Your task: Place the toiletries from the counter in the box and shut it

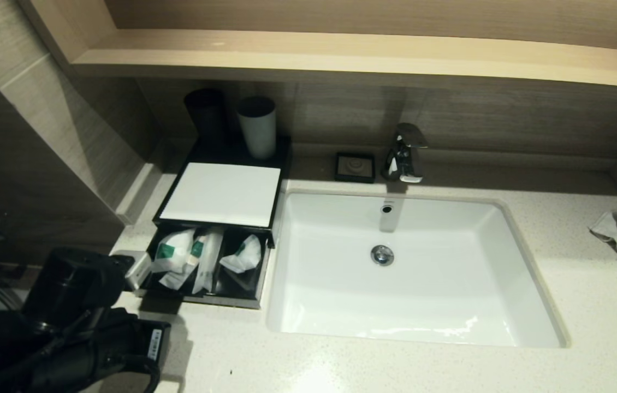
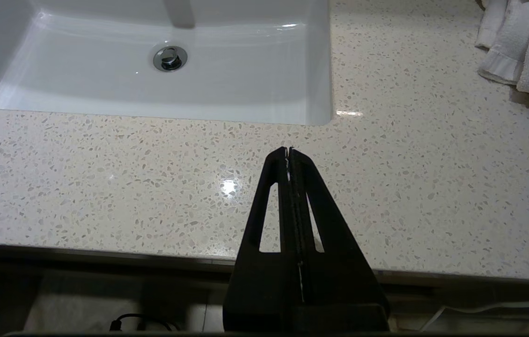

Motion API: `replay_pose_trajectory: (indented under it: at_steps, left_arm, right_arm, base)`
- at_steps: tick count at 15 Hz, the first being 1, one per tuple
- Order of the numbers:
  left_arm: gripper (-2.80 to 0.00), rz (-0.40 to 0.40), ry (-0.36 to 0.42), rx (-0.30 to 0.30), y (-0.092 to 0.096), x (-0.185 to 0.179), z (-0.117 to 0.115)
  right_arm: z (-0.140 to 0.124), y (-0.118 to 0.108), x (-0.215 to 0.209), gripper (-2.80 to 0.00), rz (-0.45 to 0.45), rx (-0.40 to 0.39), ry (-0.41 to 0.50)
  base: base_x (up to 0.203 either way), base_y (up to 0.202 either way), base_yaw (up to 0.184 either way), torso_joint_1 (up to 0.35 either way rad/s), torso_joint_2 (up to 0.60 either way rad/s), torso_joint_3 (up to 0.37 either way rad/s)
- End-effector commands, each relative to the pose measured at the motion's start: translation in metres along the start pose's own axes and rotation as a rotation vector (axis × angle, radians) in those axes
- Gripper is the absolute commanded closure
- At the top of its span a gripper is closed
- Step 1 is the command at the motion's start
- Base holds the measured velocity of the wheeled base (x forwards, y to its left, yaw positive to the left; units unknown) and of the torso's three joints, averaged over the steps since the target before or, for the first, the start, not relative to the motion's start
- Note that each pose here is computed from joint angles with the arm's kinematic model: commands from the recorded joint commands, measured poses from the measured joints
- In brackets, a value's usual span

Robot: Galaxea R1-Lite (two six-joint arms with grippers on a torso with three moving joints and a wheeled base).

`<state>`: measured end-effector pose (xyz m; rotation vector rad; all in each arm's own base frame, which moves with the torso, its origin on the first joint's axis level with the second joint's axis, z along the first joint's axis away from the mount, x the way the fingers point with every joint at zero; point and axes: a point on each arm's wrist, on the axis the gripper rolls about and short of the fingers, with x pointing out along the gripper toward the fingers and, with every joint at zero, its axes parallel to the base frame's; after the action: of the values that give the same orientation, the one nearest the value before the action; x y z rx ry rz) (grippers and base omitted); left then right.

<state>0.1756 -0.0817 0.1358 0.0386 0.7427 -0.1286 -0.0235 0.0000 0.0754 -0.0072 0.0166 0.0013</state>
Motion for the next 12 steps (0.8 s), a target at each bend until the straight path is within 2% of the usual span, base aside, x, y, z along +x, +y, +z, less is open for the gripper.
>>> replay_pose_trajectory:
  at_steps: [1, 6, 12]
  left_arm:
    - [0.0, 0.018, 0.009, -0.012, 0.001, 0.009, 0.003]
    - [0.0, 0.04, -0.027, -0.041, 0.006, 0.021, 0.013]
    - [0.0, 0.041, -0.06, -0.055, 0.002, 0.031, 0.034]
  right_arm:
    - [0.0, 0.0, 0.0, 0.0, 0.0, 0.0, 0.0]
    - [0.0, 0.0, 0.0, 0.0, 0.0, 0.0, 0.0]
    - [0.0, 0.0, 0.0, 0.0, 0.0, 0.0, 0.0]
  base:
    - [0.0, 0.0, 0.0, 0.0, 0.0, 0.0]
    - [0.0, 0.0, 0.0, 0.0, 0.0, 0.0]
    - [0.0, 0.0, 0.0, 0.0, 0.0, 0.0]
